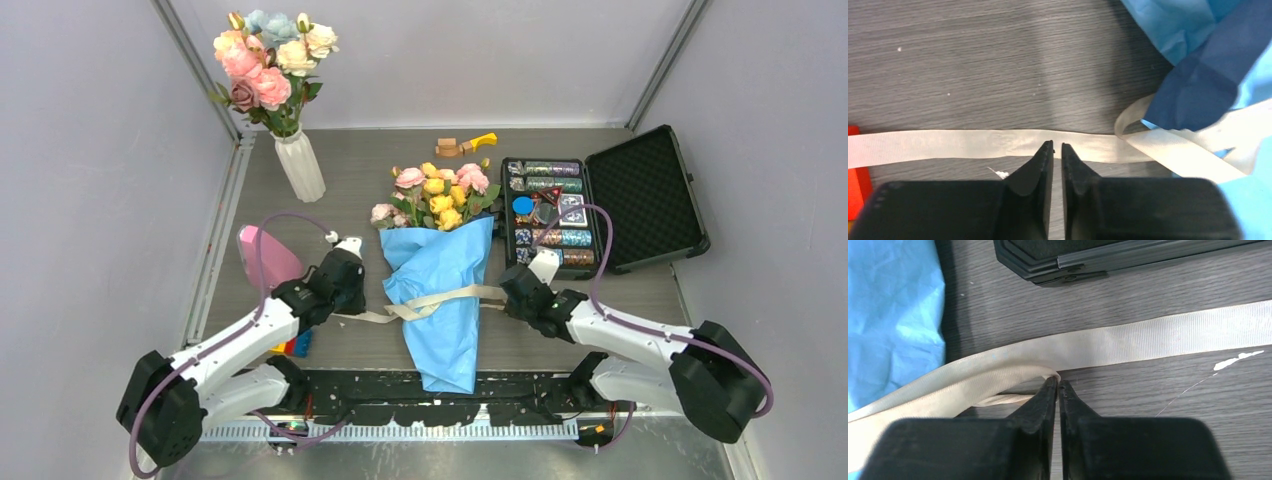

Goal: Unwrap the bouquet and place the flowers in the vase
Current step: Untie the ribbon from the wrapping paper.

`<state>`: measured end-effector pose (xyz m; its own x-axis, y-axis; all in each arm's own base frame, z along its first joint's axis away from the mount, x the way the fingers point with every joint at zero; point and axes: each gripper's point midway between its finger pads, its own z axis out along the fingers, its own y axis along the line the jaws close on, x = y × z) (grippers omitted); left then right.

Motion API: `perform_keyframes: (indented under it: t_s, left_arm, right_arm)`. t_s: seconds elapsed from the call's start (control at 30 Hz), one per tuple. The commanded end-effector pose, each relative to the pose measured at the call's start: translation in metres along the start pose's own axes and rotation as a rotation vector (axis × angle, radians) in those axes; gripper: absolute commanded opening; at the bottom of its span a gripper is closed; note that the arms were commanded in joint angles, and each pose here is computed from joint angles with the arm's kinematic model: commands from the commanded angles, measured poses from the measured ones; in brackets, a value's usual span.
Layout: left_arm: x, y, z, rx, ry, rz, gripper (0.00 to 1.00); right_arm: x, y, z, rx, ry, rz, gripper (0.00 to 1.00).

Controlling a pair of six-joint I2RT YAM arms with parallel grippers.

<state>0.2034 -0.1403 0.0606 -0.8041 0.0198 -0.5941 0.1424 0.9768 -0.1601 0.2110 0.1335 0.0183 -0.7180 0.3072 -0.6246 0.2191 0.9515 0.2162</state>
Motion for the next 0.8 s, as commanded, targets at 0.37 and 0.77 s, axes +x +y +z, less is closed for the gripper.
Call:
perform_keyframes:
  t_s: [0.37,0.77]
  left_arm:
    - [-0.045,-0.112,-0.075,0.385,-0.186,0.337,0.60]
    - [0.003,-0.174,-0.044,0.356,-0.087,0.781,0.65]
  right_arm:
    - [-0.054,0.042,-0.066,-0.249,-0.086,-0.022,0.64]
    - [-0.045,0.100,-0.068,-0.465,0.008,-0.123,0.68]
